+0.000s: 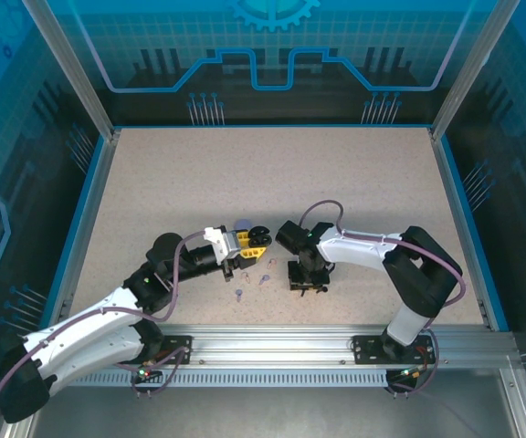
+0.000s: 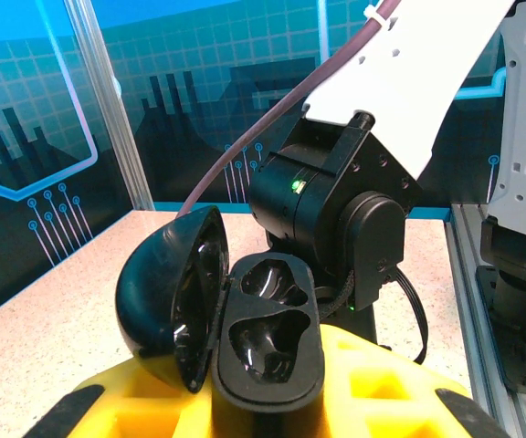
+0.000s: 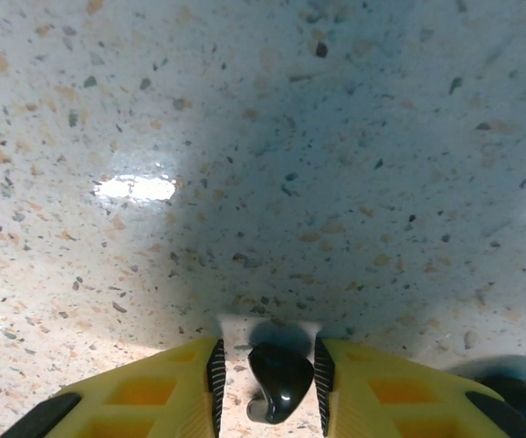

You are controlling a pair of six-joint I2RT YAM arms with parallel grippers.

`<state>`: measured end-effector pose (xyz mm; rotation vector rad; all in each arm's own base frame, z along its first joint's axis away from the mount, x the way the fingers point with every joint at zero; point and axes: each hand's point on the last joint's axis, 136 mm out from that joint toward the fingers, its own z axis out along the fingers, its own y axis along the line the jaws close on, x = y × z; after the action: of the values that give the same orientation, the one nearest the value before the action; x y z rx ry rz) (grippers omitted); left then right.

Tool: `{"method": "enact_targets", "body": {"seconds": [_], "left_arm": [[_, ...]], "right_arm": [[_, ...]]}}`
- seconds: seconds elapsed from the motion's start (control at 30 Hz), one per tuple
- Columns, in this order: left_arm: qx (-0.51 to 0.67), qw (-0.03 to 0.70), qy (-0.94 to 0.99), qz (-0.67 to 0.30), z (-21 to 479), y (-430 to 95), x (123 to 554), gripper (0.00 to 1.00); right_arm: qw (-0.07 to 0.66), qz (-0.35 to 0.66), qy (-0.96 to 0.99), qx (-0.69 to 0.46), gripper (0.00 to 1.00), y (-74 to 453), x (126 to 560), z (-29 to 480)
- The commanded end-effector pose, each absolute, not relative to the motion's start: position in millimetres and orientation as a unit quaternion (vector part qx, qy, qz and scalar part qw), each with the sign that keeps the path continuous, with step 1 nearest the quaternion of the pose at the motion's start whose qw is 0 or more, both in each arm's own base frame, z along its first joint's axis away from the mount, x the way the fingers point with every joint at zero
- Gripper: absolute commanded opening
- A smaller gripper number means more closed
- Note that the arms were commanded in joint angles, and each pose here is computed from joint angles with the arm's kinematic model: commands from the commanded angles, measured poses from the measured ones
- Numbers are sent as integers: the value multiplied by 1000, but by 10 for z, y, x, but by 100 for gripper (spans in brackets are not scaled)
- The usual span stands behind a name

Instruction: Insert wireless bluetooth earbuds into charging case

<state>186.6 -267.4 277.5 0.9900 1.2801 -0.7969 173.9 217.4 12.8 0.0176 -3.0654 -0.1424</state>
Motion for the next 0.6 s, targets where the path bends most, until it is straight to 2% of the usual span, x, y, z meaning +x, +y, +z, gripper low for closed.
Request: {"method": "enact_targets", "body": {"seconds": [0.0,0.3,0.57], "left_arm": [[422,623,558,-349,2782,-2653,1851,0],[421,625,558,-348,2798,-2636,1844,0],[417,618,568,-350,2745,-2628,1849,0]], "right_arm": [[47,-28,-998,19,33,2165,1677,96],[49,-29,-998,28,26,2179,1638,57],[-9,-58,-997,51,25,2216,1770,314]]}}
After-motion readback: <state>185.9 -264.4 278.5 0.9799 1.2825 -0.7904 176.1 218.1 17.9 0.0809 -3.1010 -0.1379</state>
